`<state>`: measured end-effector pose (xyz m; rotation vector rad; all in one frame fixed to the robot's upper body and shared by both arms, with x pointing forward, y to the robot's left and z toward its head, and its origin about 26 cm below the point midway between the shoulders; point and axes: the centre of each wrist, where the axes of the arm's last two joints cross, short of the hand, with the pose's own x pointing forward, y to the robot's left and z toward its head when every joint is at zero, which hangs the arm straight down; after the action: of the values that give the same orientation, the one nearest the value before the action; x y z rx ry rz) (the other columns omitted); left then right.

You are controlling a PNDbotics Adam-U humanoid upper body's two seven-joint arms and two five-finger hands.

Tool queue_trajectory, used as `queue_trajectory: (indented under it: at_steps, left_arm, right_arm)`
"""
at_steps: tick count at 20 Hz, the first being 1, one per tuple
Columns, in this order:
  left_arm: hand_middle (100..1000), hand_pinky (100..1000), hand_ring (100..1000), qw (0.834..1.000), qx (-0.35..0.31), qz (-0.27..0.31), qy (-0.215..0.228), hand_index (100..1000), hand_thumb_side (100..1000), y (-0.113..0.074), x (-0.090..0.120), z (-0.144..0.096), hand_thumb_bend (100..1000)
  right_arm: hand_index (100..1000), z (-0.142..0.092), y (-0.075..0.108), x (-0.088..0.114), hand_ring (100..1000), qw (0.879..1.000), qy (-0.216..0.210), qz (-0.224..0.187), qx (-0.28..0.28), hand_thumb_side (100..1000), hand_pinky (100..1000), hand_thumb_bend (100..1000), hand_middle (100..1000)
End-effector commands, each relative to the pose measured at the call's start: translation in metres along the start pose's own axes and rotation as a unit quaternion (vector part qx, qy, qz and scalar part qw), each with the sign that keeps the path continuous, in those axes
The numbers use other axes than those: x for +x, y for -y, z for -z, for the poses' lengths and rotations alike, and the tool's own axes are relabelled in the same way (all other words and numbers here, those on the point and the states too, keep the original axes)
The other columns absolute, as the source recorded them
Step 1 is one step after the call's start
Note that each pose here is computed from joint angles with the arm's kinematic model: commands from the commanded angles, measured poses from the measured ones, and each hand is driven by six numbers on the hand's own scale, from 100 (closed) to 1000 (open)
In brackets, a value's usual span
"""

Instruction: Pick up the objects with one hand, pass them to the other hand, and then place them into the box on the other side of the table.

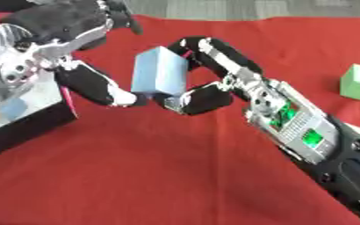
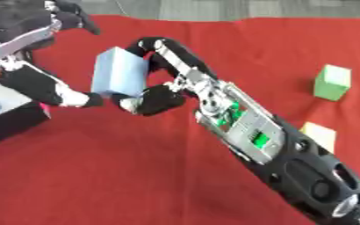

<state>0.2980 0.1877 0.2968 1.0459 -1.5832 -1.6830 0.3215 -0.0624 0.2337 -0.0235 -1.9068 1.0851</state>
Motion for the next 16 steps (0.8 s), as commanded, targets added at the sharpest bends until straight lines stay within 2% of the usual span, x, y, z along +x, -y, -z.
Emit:
queue_trajectory:
  at_steps: [1,11,16]
  left_arm:
    - [804,842,869,1.0,0.001,0.008,-0.001,860,550,-0.007,0.001,-0.002,656]
    - [801,843,868,1.0,-0.015,0.004,-0.001,859,544,-0.003,0.003,-0.001,620]
    - [790,839,861,1.0,-0.009,-0.001,-0.001,848,448,-0.003,0.004,-0.001,534]
  right_arm:
    - [542,-0.001,0.005,0.013,590,1.0,0.022,-0.009,-0.004,100,775,100,508]
    - [541,-0.004,0.007,0.022,588,0.999,0.033,-0.008,0.002,100,774,100,508]
    - [541,-0.005,0.007,0.024,586,0.999,0.035,-0.006,0.007,100,773,100,507]
